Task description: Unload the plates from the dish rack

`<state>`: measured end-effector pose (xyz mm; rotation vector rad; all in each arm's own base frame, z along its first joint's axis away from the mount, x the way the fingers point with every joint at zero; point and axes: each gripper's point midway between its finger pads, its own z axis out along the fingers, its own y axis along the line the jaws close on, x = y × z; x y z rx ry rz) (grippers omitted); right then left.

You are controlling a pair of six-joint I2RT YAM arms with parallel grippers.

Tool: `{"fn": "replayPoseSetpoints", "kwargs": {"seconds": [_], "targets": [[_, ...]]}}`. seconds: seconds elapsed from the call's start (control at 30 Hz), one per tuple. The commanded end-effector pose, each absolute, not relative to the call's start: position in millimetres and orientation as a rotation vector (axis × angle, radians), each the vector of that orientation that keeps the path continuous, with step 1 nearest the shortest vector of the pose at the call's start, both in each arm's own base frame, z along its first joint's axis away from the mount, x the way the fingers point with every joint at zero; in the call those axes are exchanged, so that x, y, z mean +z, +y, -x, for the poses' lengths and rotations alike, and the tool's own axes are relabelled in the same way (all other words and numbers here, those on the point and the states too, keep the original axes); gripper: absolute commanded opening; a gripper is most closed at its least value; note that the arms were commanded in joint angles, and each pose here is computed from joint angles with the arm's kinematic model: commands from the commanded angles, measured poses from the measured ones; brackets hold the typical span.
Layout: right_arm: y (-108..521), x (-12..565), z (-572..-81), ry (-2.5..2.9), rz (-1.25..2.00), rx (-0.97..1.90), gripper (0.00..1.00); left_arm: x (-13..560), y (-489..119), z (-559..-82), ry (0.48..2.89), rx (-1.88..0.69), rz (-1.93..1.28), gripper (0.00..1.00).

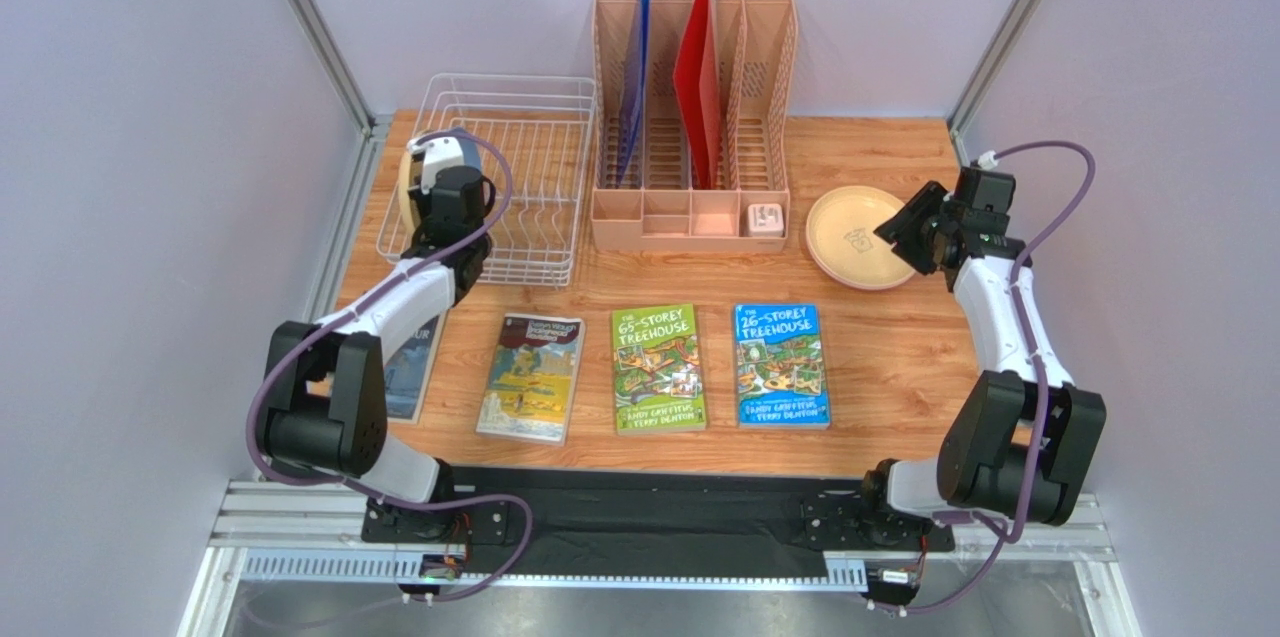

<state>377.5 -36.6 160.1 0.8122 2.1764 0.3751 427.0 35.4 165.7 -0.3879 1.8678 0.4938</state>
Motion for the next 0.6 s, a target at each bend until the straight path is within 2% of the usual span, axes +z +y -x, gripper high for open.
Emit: {"fn": "replayPoseSetpoints", "kwargs": {"seconds": [0.0,0.37,0.53,0.57], "targets": [[-33,161,-381,2.174,-0.77,0.38,0.46,248,34,-431,1.634,0.533,0.474,0.0],[-31,158,-383,2.184,-0.768,0.398,0.46,263,56,-407,1.554,0.826,0.561,0.0],[-30,170,-379,2.182,-0.753,0.334,0.46,281,48,-393,1.551,0.807,0.542,0.0],[-28,176,-378,2.177,-0.734,0.304,0.46,284,37,-394,1.556,0.74,0.531,0.0]]}}
